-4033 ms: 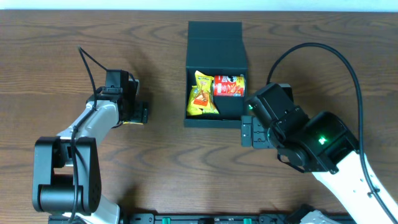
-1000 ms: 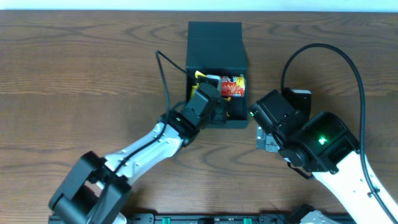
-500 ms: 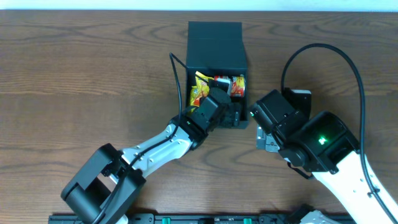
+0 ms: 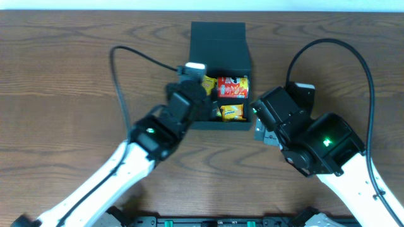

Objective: Pack container

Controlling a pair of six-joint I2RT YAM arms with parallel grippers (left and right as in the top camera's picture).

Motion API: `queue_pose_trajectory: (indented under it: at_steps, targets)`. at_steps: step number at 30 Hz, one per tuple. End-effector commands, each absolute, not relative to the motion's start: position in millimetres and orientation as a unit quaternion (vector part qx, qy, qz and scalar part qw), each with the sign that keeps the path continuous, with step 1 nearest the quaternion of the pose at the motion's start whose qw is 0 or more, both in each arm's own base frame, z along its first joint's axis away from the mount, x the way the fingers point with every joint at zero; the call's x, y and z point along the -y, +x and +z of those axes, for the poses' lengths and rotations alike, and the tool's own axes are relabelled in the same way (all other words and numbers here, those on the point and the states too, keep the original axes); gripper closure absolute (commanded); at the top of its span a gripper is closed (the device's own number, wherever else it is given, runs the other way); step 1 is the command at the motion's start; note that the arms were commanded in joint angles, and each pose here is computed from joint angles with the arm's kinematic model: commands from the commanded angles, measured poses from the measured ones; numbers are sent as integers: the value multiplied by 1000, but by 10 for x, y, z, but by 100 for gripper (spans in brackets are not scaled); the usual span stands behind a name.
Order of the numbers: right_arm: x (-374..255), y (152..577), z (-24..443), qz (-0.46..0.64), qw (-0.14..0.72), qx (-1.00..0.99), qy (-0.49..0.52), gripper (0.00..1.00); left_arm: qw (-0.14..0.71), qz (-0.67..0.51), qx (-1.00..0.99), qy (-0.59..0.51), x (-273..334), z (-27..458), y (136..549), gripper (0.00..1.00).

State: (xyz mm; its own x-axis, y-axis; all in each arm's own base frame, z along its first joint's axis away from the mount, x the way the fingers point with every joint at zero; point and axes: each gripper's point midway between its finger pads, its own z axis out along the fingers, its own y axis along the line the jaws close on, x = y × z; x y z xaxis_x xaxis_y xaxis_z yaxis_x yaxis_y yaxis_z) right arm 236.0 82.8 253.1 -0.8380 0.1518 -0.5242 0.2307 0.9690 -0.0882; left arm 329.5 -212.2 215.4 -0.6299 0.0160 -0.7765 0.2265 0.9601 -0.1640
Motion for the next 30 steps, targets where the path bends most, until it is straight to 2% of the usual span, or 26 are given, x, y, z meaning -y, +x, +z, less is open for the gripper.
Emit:
queue_pose_trajectory:
  at_steps: [1,3,5,7,8,9,10,11,12,13,14,18,22,26,30]
  targets:
    - [-803,2475,2588,-68,291,-945,131,1,410,-105,-905,48,1817,2485,3181,12]
    - [-824,2530,2612,-58,301,-942,137,1,390,-89,-915,58,1690,2550,3044,5]
    - [-874,2568,2626,-44,306,-940,141,2,376,-88,-920,63,1613,2629,2898,5]
    - [-933,2582,2623,-25,305,-940,150,13,370,-86,-923,65,1527,2667,2764,5]
    - [-955,2605,2635,-20,309,-939,151,23,372,-80,-923,63,1475,2689,2732,0]
    - [-972,2633,2652,-15,315,-937,152,34,380,-69,-921,56,1417,2713,2745,12]
    - [-996,2675,2670,-9,322,-934,155,54,388,-56,-919,48,1354,2735,2772,45]
    - [-1029,2729,2687,-2,330,-931,158,69,392,-46,-918,44,1308,2742,2798,74]
    - [-1046,2773,2695,4,335,-928,165,84,396,-34,-916,56,1286,2746,2832,94]
    - [-1054,2828,2696,10,339,-923,179,94,402,-21,-913,63,1262,2752,2886,94]
    - [-1053,2879,2687,16,340,-920,195,99,405,-11,-911,70,1248,2753,2930,94]
    - [-1006,3079,2532,20,320,-919,229,98,410,-9,-909,74,1209,2730,3138,94]
    - [-929,3425,2367,31,305,-927,216,99,404,-42,-913,43,1093,2797,3442,94]
    - [-743,3731,2307,65,302,-921,235,99,404,-66,-912,12,947,2945,3833,94]
    - [-408,4006,2216,120,289,-908,277,99,381,-105,-919,11,975,2856,4267,94]
